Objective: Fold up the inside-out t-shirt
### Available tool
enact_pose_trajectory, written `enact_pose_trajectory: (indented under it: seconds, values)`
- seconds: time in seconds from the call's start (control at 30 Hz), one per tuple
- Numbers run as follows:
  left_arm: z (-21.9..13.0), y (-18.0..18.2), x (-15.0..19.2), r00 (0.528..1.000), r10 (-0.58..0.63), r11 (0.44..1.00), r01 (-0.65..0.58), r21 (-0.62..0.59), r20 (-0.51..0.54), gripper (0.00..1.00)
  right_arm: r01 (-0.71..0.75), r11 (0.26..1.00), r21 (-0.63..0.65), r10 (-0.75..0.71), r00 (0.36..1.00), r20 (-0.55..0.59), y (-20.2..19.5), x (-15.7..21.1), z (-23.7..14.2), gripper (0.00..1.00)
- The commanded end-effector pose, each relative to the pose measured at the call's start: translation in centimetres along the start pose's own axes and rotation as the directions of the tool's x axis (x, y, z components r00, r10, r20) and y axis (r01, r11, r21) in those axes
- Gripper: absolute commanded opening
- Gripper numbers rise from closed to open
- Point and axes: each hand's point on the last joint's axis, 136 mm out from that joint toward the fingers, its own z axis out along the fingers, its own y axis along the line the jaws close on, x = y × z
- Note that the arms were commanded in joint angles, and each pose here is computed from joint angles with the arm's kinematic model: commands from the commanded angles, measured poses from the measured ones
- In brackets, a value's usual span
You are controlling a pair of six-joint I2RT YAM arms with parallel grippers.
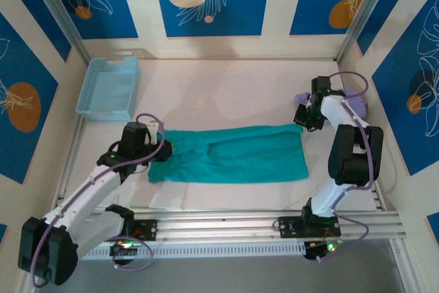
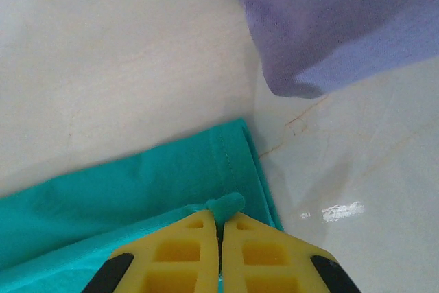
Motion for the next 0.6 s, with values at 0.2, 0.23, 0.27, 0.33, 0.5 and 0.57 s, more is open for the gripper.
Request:
enact_pose_trajectory:
  seconds: [0.2, 0.23, 0.27, 0.33, 0.5, 0.57]
  values:
    - [2.9, 1.3, 5.1, 0.983, -0.085, 0.996, 0.086, 0.001, -0.162, 0.21, -0.076, 0.994, 0.078, 0.076, 0.997, 0.01, -2.0, 1.3, 0.0, 0.31]
    - [2.9, 1.3, 5.0, 0.983, -0.077, 0.997, 0.078, -0.001, -0.164, 0.28, -0.073, 0.996, 0.059, 0.071, 0.997, 0.034, -1.6, 1.1, -0.5, 0.35]
    - [2.7, 1.1, 4.6, 0.986, -0.066, 0.998, 0.067, 0.001, -0.156, 0.34, -0.064, 0.997, 0.033, 0.062, 0.996, 0.063, -1.1, 0.8, -1.2, 0.39]
    - [2.1, 0.6, 3.3, 0.992, -0.047, 0.999, 0.049, 0.009, -0.119, 0.42, -0.021, 1.0, -0.023, 0.024, 0.992, 0.125, 0.5, 0.5, -2.7, 0.45]
    - [2.0, -0.3, -0.1, 1.0, -0.025, 0.999, 0.024, 0.031, 0.018, 0.53, 0.183, 0.969, -0.168, -0.142, 0.963, 0.23, 6.8, 2.0, -5.2, 0.51]
    - [3.3, -0.4, -0.5, 1.0, -0.028, 0.999, 0.028, 0.038, -0.004, 0.53, 0.295, 0.929, -0.222, -0.244, 0.942, 0.231, 10.4, 3.9, -4.9, 0.51]
